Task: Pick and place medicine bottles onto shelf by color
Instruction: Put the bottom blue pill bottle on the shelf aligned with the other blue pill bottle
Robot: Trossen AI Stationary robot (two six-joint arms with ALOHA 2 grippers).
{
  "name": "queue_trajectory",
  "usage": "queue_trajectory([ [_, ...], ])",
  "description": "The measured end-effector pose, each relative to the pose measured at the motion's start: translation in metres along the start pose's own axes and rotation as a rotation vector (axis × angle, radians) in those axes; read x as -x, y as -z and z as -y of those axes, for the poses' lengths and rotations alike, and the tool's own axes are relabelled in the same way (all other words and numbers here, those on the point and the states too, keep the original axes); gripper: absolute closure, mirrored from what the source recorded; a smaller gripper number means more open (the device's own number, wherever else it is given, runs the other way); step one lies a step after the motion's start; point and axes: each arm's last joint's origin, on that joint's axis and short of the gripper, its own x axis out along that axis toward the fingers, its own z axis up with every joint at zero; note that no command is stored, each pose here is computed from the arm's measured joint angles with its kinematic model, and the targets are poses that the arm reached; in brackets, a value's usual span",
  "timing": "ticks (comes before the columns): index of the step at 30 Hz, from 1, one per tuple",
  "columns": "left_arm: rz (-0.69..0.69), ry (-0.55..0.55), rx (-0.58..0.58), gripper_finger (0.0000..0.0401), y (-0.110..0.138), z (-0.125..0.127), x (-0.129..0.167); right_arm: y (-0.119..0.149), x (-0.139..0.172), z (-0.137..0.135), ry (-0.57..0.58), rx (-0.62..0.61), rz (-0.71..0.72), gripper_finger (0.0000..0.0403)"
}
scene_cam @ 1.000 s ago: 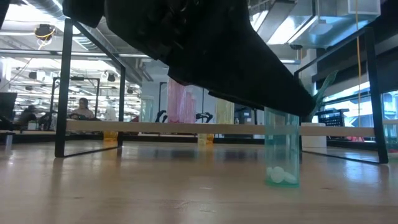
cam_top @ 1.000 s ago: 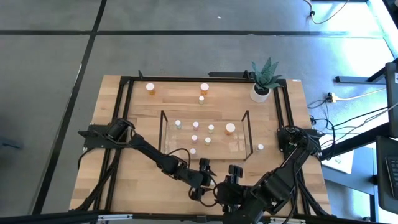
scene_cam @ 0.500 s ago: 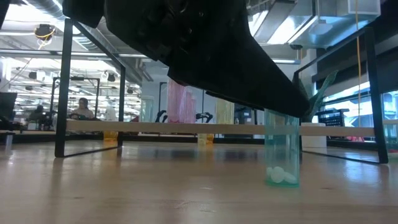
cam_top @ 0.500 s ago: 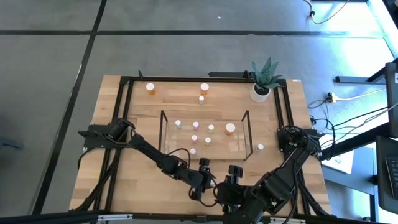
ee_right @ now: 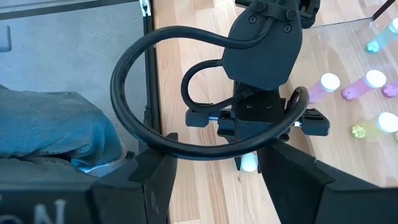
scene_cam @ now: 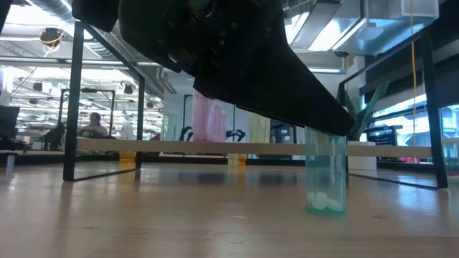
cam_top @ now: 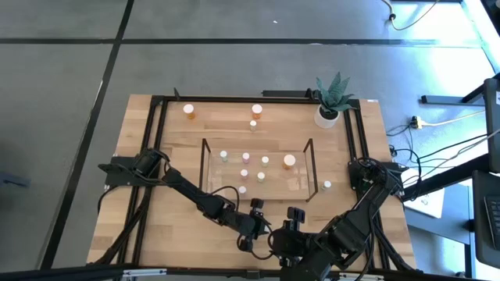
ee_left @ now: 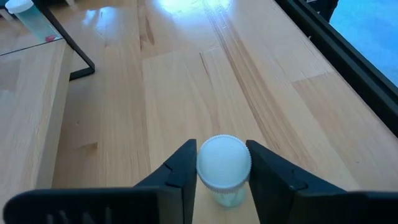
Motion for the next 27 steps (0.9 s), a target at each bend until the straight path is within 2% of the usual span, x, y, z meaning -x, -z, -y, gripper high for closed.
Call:
queue_trajectory([
  [16, 0.011, 0.015, 0.023, 0.0298, -0.002, 0.019, 0.009, 0.0, 0.0, 0.0, -0.001, 0.0, 0.0, 0.0184],
  [27, 0.01, -0.032, 0.012, 0.0298, -0.021, 0.041, 0.051, -0.001, 0.0, -0.001, -0.013, -0.008, 0.006, 0.0184],
])
